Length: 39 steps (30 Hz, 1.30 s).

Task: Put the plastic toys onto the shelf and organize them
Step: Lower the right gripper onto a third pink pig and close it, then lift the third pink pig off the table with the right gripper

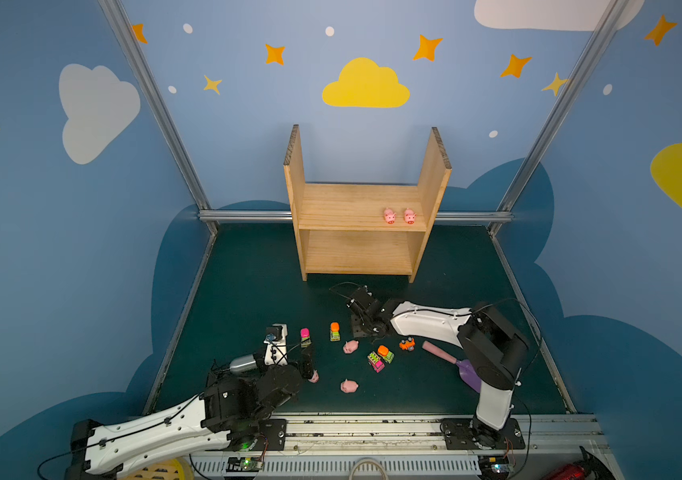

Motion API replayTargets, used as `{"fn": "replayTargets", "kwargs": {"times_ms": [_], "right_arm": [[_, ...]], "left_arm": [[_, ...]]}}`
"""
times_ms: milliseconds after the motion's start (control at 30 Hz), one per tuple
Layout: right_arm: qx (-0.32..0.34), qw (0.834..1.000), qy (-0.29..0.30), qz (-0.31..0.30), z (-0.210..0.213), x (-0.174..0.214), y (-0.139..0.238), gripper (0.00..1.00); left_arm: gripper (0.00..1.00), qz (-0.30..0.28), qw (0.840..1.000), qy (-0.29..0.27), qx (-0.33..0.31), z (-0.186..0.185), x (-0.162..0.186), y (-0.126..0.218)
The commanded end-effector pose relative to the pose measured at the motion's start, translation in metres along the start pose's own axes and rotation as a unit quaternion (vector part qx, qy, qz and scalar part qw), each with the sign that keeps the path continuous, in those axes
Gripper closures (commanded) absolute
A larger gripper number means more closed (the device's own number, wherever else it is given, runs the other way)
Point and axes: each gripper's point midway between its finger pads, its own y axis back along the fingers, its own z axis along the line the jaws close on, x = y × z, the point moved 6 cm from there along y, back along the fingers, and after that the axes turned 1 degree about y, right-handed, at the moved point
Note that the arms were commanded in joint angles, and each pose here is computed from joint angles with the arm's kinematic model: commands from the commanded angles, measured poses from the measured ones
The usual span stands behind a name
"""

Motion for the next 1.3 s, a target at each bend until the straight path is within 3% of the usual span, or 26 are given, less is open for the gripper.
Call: {"fn": "replayTargets", "kwargs": {"times_ms": [0, 200, 333, 533, 800, 1267], "right_arm": [[0.005, 1.000, 0.026, 0.006, -0.003, -0.009, -0.005, 0.62], [0.003, 1.000, 0.027, -0.003, -0.003, -0.013, -0.005, 0.44], [0.001, 1.000, 0.018, 0.000, -0.003, -0.004, -0.009, 0.41], [0.019, 0.999, 0.033, -0.031, 0.006, 0.013, -0.008, 0.42], [0.030, 0.998, 0.011, -0.051, -0.001, 0.027, -0.015, 0.43], [0.045, 0.997, 0.000, -0.060, -0.009, 0.038, -0.022, 0.50]], "left_arm": [[0.00, -0.012, 1.000, -0.003, -0.007, -0.001, -0.011, 0.001], [0.00, -0.003, 1.000, -0.003, -0.010, -0.003, -0.011, -0.002], [0.00, 0.002, 1.000, -0.004, -0.007, -0.004, -0.009, -0.004], [0.00, 0.005, 1.000, -0.004, 0.000, -0.005, -0.008, -0.005], [0.00, 0.012, 1.000, 0.000, 0.009, -0.007, -0.008, -0.003], [0.00, 0.013, 1.000, 0.012, 0.017, -0.003, -0.006, -0.001]]}}
